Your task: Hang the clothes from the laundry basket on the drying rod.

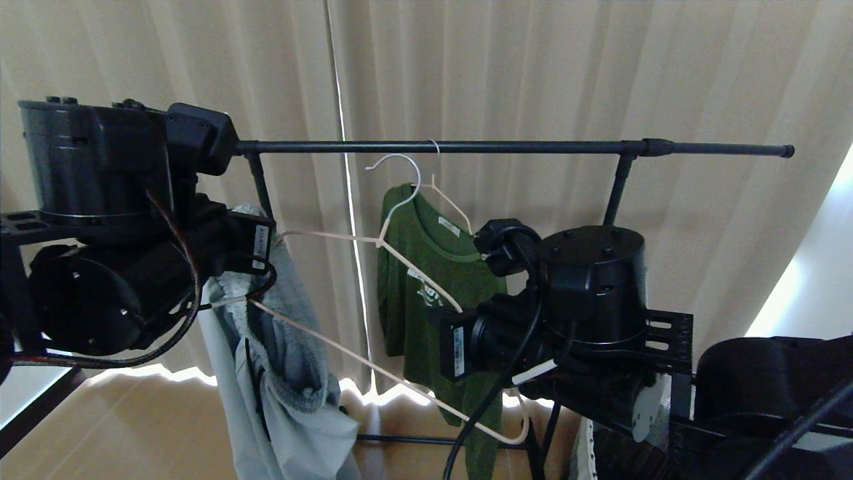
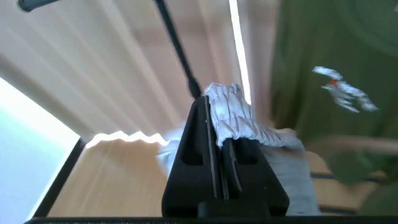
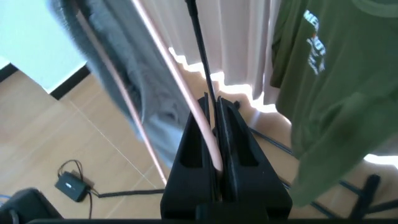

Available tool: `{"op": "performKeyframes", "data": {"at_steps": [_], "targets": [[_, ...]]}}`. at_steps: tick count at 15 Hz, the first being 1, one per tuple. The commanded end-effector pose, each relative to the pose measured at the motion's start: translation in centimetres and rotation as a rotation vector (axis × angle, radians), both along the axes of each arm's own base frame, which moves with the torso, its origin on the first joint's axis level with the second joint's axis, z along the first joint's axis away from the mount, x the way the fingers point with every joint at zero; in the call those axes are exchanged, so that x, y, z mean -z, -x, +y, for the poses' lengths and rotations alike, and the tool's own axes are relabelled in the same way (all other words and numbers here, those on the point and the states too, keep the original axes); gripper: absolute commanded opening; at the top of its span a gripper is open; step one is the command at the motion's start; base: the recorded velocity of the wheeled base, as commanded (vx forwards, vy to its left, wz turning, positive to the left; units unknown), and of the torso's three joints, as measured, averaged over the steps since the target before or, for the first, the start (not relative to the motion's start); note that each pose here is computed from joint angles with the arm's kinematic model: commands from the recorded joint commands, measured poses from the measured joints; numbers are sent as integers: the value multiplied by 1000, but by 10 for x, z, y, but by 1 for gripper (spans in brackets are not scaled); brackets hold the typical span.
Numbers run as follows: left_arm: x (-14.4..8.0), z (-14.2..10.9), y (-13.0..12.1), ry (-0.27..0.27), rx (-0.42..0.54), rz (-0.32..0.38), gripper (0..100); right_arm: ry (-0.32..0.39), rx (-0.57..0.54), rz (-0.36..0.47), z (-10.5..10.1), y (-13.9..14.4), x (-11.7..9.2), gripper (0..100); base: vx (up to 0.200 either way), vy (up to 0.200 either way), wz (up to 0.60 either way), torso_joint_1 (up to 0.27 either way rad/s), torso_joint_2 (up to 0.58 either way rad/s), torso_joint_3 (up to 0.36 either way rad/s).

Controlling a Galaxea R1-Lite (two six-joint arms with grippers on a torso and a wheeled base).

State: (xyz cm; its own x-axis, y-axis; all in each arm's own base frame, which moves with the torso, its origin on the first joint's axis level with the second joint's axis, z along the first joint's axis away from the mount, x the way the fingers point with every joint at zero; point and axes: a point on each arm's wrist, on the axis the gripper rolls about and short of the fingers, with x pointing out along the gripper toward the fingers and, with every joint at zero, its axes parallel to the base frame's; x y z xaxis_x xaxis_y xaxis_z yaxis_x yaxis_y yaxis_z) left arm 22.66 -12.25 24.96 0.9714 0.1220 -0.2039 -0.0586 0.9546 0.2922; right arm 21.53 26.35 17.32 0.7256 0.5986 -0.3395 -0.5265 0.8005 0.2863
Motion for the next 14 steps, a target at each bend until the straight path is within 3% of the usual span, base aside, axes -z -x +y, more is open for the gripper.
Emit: {"op": "performKeyframes", "data": {"at_steps": [1, 6, 11, 14], "targets": [[-9, -9, 14, 29, 59, -28, 0, -1, 3, 4, 6, -6, 3, 0, 0, 0, 0, 0, 0, 0], [-17, -43, 33, 104, 202, -50, 0, -9, 4, 1, 12, -10, 3, 0, 0, 0, 0, 0, 0, 0], [-20, -57, 42, 153, 490, -18, 0, -22, 28, -10, 6, -16, -2, 0, 0, 0, 0, 0, 0, 0], [-10, -56, 40, 130, 492, 16, 0, -44, 66, -29, -8, -23, -13, 0, 0, 0, 0, 0, 0, 0]]}}
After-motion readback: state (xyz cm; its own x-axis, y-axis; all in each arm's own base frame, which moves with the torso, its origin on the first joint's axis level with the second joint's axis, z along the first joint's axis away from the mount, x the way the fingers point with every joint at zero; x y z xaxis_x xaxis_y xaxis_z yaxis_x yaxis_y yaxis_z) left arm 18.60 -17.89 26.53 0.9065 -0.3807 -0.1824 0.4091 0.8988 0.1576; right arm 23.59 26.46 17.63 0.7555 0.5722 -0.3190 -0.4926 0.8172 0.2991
